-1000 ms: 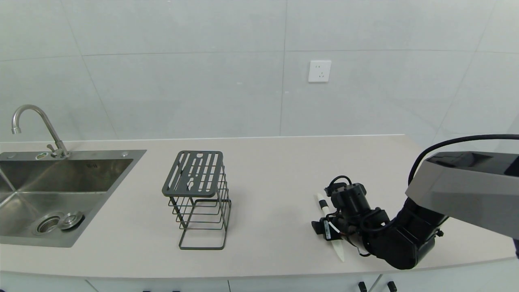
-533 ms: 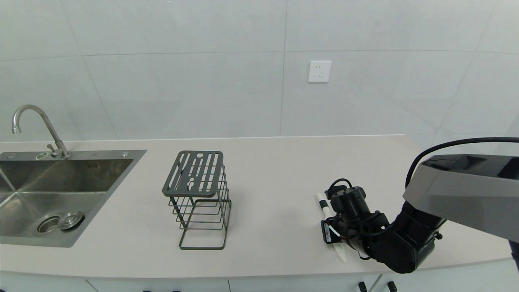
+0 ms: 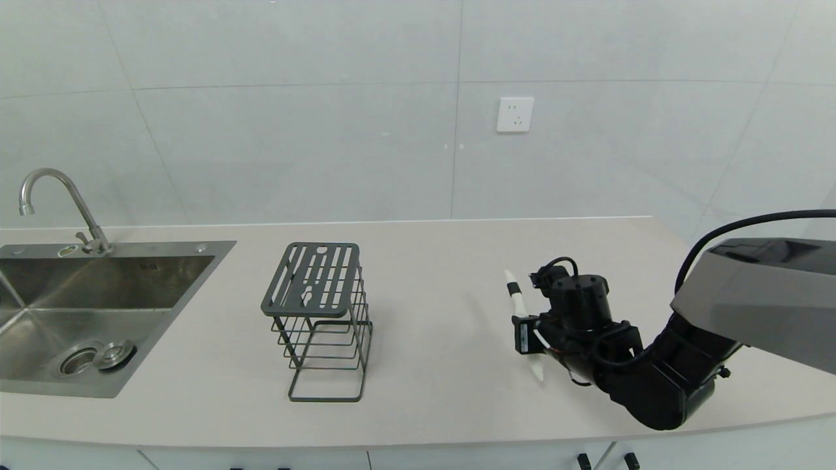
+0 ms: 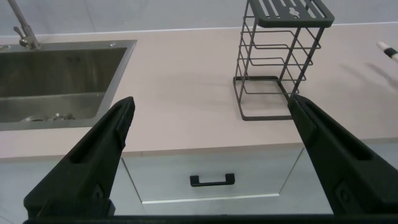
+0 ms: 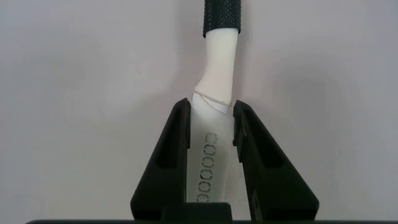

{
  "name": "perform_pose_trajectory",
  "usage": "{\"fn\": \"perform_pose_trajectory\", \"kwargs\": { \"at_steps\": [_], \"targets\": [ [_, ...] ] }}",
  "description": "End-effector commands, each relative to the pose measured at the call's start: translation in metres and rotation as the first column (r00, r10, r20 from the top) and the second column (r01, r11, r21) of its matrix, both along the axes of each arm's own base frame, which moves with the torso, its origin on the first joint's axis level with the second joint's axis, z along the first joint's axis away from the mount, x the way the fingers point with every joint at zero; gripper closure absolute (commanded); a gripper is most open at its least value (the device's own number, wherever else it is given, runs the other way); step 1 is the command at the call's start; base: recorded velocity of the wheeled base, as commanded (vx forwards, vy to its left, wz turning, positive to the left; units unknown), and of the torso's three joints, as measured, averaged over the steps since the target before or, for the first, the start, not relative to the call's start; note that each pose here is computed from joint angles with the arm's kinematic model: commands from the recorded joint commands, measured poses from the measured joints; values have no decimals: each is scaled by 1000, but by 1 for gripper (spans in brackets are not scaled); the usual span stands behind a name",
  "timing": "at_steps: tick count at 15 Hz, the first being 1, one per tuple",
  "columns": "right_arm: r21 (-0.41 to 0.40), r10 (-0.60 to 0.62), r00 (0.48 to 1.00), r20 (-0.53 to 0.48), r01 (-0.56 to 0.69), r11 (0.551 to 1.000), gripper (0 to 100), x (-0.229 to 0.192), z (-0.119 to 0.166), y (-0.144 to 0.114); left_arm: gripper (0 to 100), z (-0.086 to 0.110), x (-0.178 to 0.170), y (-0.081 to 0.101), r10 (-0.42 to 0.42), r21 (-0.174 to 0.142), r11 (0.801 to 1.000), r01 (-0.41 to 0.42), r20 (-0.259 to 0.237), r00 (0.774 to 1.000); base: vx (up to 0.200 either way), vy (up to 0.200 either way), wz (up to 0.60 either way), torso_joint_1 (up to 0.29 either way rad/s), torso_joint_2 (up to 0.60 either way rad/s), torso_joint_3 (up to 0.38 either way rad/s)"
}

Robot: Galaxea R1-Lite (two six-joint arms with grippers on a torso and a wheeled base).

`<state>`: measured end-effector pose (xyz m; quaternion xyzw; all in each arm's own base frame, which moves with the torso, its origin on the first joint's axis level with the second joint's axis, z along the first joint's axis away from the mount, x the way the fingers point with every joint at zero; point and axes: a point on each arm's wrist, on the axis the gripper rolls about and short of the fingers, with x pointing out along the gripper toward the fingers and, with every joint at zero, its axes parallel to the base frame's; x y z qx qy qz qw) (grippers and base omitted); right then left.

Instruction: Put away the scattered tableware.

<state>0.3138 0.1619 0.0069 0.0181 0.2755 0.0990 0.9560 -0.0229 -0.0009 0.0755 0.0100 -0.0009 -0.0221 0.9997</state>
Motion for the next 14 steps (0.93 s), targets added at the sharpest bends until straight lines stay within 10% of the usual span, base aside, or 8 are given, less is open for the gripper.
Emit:
{"fn": "perform_pose_trajectory", "kwargs": {
  "at_steps": [1, 7, 14],
  "targets": [
    [28, -3, 998, 65, 1, 1000, 100, 5, 13, -6, 0, 0, 0, 0, 0, 0, 1000, 0, -1, 1000, 0, 0, 0, 0, 0, 0],
    [61, 144, 957, 251, -164, 985, 100, 7, 37, -12, 0, 0, 0, 0, 0, -5, 1000, 0, 0, 1000, 0, 0, 0, 0, 0, 0],
    [-104, 601, 647, 470, -635, 765, 100, -11, 53, -9, 0, 0, 0, 0, -14, -9, 1000, 14, 0, 1000, 0, 0, 0, 0, 0, 0]
  ]
}}
